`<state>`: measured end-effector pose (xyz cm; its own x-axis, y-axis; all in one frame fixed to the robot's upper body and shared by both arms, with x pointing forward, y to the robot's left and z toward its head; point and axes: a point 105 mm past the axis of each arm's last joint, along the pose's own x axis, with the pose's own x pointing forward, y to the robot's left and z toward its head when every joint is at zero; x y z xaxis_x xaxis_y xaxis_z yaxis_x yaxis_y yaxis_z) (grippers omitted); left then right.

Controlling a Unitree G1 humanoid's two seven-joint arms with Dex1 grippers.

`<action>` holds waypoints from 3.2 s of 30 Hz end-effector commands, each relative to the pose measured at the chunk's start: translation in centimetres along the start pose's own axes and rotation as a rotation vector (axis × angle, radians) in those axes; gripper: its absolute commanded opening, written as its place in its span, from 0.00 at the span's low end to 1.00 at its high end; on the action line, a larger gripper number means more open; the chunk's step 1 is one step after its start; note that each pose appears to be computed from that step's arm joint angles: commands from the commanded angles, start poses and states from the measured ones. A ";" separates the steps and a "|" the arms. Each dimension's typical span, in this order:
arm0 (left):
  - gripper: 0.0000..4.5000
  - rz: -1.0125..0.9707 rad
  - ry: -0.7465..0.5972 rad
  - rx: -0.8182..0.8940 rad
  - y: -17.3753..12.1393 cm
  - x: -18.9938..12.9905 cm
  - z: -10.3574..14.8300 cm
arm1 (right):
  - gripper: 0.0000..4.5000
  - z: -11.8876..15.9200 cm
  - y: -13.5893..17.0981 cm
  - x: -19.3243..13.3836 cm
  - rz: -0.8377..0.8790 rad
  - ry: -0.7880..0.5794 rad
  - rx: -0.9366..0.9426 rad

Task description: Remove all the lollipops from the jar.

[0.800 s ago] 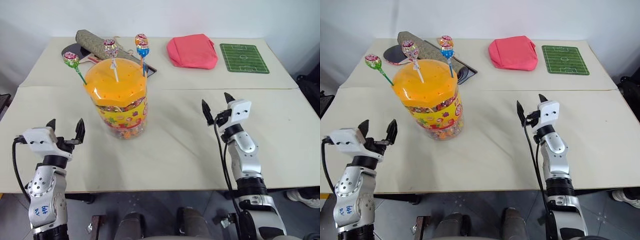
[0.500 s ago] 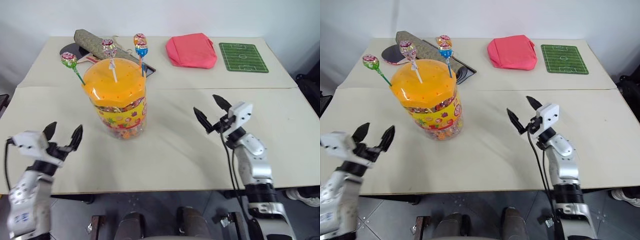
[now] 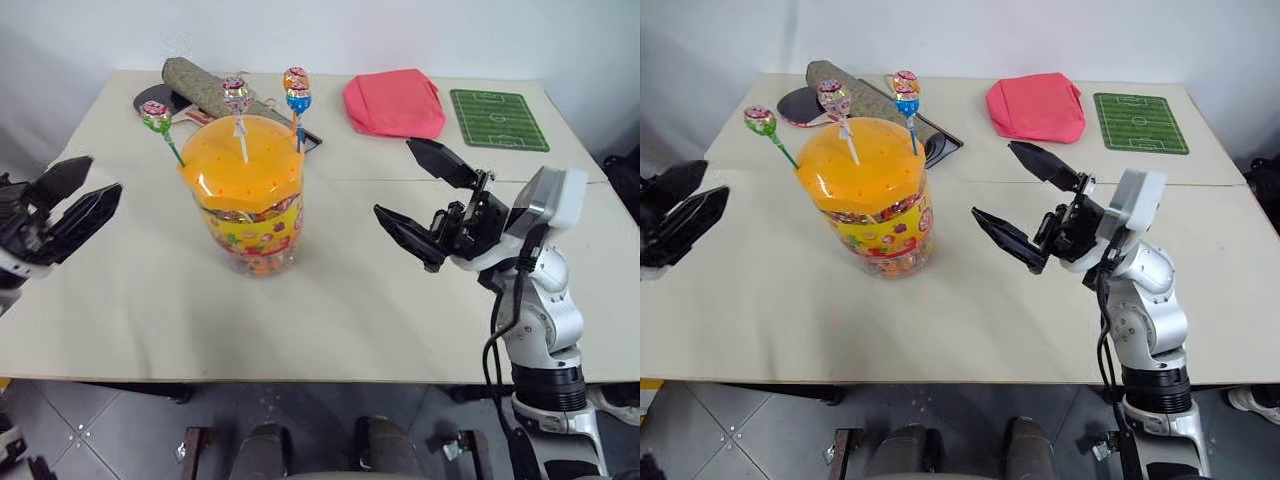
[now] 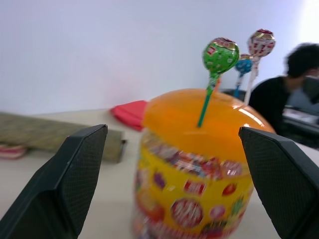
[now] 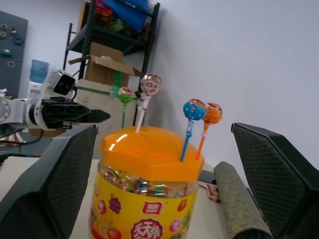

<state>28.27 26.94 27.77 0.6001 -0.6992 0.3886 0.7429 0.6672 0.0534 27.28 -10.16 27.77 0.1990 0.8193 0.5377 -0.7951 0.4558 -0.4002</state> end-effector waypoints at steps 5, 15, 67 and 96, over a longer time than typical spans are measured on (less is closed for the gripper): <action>1.00 -0.181 0.005 -0.011 -1.3 3.7 0.4 | 1.00 0.8 0.9 0.8 0.051 -0.041 -0.049; 0.33 -0.224 -0.011 -0.046 -0.7 5.0 -0.1 | 1.00 0.9 1.3 1.1 0.072 -0.054 -0.054; 0.81 0.028 0.205 0.032 -0.7 -6.7 0.9 | 1.00 -2.5 -1.8 6.8 0.122 0.207 0.258; 0.88 -0.124 -0.037 -0.027 -3.3 -3.3 3.0 | 0.00 -3.4 -1.0 12.2 0.005 0.172 0.238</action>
<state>23.52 27.36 28.33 0.5023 -0.7672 0.3990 0.8261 0.5621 0.0408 33.99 0.60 29.99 0.3501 0.8811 0.3179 -0.8999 0.4106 -0.1468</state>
